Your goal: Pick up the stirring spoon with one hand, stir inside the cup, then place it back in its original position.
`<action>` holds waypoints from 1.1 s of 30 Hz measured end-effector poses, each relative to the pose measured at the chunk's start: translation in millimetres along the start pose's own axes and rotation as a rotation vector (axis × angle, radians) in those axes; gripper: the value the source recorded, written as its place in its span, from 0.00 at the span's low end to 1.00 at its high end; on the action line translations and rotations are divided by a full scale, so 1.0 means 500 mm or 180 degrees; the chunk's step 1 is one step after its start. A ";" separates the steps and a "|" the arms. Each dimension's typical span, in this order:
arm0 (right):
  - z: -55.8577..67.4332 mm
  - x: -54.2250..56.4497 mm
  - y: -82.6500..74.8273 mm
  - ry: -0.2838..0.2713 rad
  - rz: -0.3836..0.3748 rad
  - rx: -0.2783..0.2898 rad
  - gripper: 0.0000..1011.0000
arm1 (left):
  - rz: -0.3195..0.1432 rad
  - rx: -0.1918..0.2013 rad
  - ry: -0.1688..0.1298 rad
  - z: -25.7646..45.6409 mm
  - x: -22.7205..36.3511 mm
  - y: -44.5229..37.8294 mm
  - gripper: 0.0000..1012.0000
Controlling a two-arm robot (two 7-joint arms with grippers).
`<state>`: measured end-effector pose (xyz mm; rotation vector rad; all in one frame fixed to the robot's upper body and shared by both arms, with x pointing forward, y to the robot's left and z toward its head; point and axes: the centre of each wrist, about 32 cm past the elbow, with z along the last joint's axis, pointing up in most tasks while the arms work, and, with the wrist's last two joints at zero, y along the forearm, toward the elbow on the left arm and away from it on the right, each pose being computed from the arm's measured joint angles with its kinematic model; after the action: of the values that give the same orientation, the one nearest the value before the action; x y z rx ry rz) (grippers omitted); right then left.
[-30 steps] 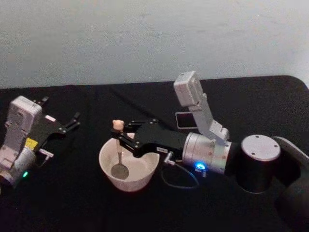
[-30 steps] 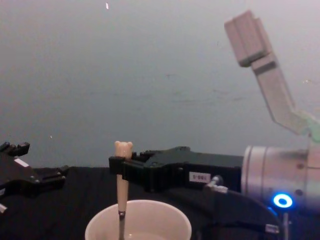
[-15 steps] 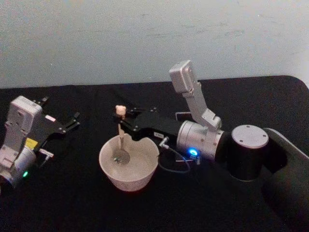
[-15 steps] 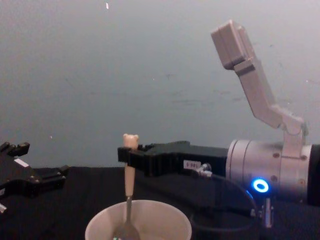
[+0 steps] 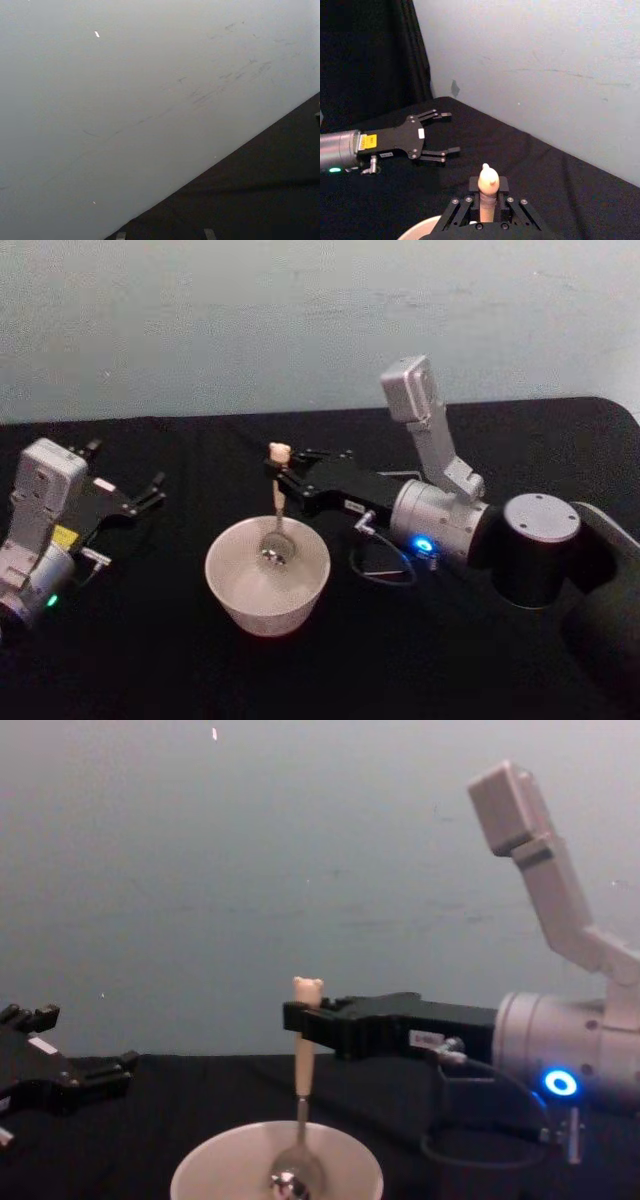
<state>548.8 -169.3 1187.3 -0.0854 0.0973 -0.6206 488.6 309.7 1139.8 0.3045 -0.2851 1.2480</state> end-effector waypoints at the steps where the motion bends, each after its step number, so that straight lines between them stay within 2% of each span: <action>1: -0.001 0.002 -0.003 -0.0002 -0.0004 0.0001 0.21 | 0.0000 0.0000 0.0000 0.000 0.000 0.000 0.99; 9: -0.005 0.008 -0.037 -0.0019 0.0006 0.0016 0.21 | 0.0000 0.0000 0.0000 0.000 0.000 0.000 0.99; 19: -0.011 -0.003 -0.089 0.0010 0.0164 -0.0011 0.21 | 0.0000 0.0000 0.0000 0.000 0.000 0.000 0.99; 26: -0.014 -0.019 -0.102 0.0010 0.0321 -0.0048 0.21 | 0.0000 0.0000 0.0000 0.000 0.000 0.000 0.99; 33: -0.015 -0.038 -0.090 0.0011 0.0484 -0.0085 0.21 | 0.0000 0.0000 0.0000 0.000 0.000 0.000 0.99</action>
<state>506.6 -194.8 1186.0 -0.1017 0.1145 -0.4679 488.6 309.7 1139.8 0.3044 -0.2851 1.2480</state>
